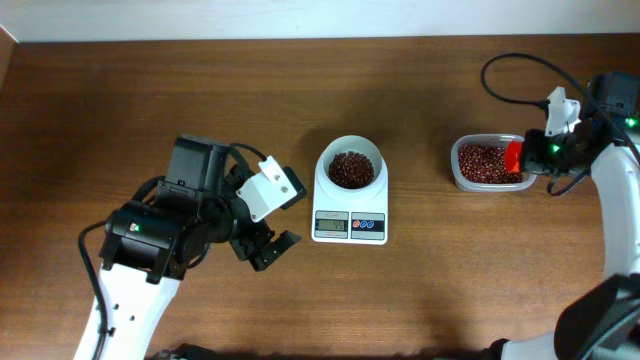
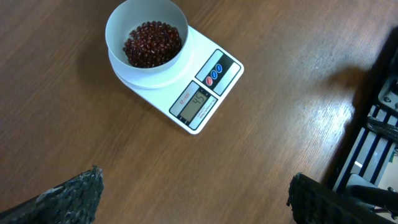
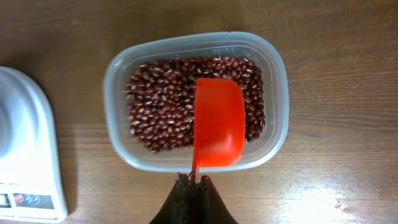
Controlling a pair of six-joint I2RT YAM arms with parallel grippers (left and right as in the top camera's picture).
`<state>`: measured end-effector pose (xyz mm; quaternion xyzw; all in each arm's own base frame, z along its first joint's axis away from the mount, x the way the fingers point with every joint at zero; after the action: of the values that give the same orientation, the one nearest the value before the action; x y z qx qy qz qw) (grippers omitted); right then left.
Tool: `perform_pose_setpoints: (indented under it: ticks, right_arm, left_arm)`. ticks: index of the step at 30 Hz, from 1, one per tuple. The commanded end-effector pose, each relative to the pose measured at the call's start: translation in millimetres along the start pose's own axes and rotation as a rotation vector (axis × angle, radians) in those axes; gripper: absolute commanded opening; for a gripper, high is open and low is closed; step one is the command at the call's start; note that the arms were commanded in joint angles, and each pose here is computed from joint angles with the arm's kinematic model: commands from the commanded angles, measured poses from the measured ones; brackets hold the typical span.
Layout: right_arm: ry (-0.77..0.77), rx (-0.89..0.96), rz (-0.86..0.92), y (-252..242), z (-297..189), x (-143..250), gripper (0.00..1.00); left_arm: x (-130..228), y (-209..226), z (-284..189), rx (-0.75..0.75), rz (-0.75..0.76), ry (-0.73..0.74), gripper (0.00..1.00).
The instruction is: Scoop and weigh 50g on scale
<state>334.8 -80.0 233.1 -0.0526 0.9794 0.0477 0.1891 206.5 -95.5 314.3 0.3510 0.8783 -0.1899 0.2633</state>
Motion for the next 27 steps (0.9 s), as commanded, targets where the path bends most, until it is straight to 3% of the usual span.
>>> perform_pose_setpoints:
  ticks: [1,27]
  right_arm:
    - [0.058,0.001,0.009,-6,21,-2,0.04]
    - [0.075,-0.141,-0.004,16,62,-7,0.04]
  left_arm:
    - [-4,0,-4,0.005,0.018,-0.021,0.99]
    - [-4,0,-4,0.005,0.018,-0.021,0.99]
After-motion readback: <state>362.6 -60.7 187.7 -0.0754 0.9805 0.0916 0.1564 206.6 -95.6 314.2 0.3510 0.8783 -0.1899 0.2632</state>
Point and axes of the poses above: each gripper's point midway between its finger pads, its own z axis out along the fingers, its own y axis along the line the jaws close on, x = y × z, the point moved 9 cm from there along -z, back along the fingers, and after that the axes turned 14 degrees about -z, right-handed, at the moved point
